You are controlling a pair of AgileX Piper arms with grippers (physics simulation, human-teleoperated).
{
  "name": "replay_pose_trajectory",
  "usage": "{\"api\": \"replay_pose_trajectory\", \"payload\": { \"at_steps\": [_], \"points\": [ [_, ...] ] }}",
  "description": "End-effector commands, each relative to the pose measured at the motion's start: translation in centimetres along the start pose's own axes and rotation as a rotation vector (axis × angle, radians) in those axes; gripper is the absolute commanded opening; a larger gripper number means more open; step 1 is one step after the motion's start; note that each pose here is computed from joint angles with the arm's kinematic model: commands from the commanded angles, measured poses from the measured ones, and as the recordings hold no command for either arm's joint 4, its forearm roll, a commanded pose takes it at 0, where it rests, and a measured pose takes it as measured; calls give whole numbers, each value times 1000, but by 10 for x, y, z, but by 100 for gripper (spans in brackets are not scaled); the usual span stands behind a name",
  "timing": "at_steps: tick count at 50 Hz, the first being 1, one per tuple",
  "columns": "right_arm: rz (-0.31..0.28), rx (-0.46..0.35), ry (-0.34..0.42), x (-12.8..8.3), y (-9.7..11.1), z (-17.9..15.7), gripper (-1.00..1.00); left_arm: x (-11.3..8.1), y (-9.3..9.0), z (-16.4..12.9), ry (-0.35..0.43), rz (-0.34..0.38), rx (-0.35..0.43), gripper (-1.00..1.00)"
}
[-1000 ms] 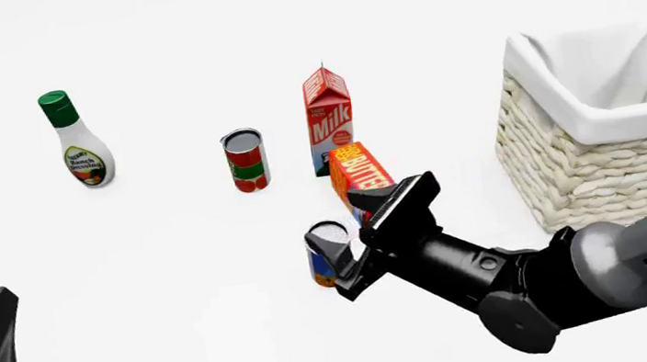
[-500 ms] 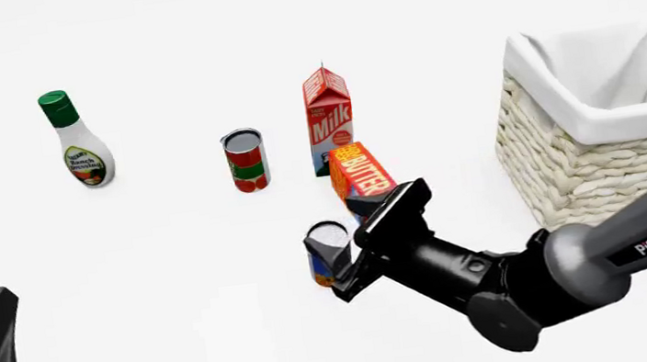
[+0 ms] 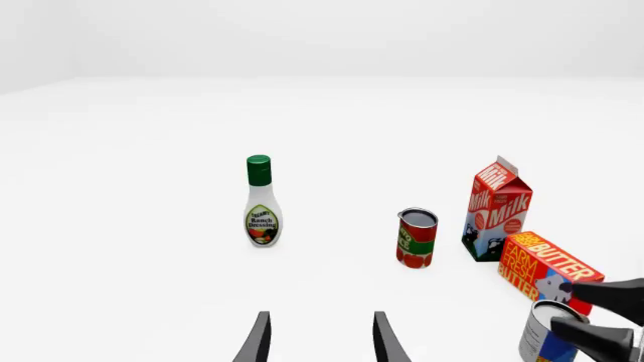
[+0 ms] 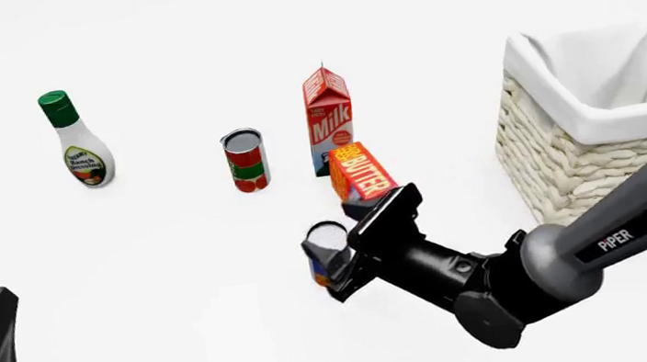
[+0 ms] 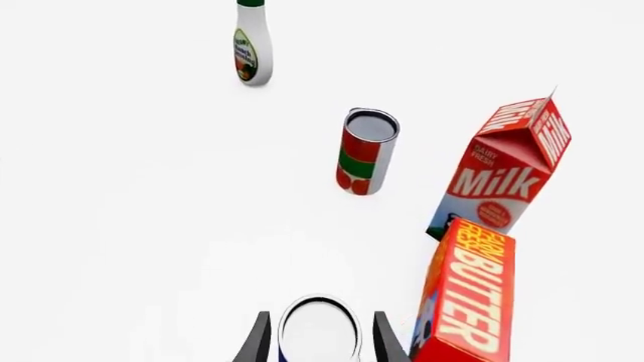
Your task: Pick the alphabet soup and place it in the basket.
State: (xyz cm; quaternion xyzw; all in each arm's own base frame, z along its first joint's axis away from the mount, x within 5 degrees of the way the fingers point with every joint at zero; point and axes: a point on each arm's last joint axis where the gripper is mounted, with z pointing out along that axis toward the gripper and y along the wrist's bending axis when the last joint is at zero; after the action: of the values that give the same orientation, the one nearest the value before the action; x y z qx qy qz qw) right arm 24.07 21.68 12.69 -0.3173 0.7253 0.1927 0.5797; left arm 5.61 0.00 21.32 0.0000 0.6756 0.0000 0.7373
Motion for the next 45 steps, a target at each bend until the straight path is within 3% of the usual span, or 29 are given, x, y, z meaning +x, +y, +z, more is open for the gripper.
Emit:
{"api": "replay_pose_trajectory", "payload": {
  "at_steps": [1, 45],
  "points": [
    [6, -1, 11, 6, 1, 8, 100, 0, 0, 0, 0, 0, 0, 100],
    [43, -1, 50, 33, 2, 26, 100, 0, 0, 0, 0, 0, 0, 100]
  ]
}}
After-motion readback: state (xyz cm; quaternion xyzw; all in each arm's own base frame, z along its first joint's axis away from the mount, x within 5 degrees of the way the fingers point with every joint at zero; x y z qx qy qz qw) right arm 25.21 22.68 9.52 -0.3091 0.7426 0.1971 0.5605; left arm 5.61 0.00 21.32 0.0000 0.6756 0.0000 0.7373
